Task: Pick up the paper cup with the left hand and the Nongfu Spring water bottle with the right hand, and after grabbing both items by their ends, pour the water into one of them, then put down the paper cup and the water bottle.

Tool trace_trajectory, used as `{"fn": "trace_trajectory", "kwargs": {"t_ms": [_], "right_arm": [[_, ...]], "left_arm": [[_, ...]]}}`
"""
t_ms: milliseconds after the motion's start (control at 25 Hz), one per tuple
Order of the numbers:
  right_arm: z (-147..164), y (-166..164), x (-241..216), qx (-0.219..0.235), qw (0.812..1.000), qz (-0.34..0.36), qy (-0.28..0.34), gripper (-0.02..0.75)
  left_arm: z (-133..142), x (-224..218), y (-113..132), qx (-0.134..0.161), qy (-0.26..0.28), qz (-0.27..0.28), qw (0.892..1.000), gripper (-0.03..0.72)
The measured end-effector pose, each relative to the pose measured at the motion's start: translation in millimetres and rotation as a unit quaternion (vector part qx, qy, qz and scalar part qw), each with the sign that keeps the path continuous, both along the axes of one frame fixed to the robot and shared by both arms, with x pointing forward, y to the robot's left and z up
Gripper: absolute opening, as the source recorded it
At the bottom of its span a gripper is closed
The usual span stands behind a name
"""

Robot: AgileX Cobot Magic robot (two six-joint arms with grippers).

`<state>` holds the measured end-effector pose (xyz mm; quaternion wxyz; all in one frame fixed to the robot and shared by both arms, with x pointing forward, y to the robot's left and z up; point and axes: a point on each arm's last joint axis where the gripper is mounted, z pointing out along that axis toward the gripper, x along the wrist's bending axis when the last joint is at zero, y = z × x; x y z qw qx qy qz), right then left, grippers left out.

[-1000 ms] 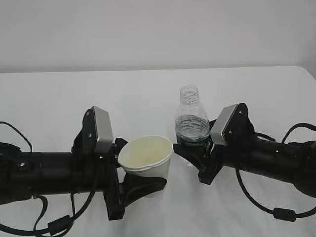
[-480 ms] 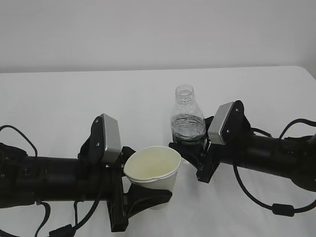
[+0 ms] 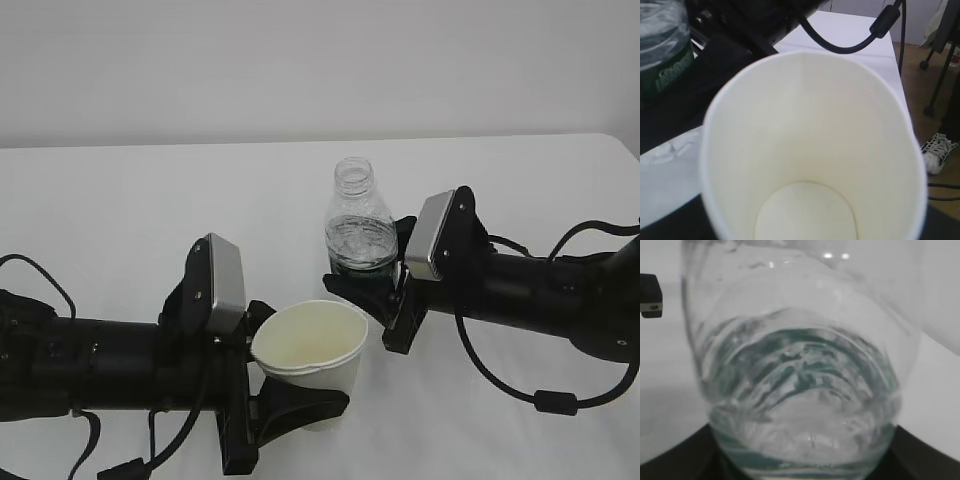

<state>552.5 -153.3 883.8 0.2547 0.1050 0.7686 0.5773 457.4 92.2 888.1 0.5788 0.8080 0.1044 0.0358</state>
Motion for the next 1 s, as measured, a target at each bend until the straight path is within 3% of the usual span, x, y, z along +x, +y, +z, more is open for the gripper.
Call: {"fn": "trace_trajectory", "kwargs": {"t_ms": [1000], "right_arm": [[2.9, 8.3, 0.1, -0.035, 0.997, 0.032, -0.068, 0.457]], "left_arm": [[2.6, -2.1, -1.5, -0.015, -0.002, -0.012, 1.0, 0.455]]}}
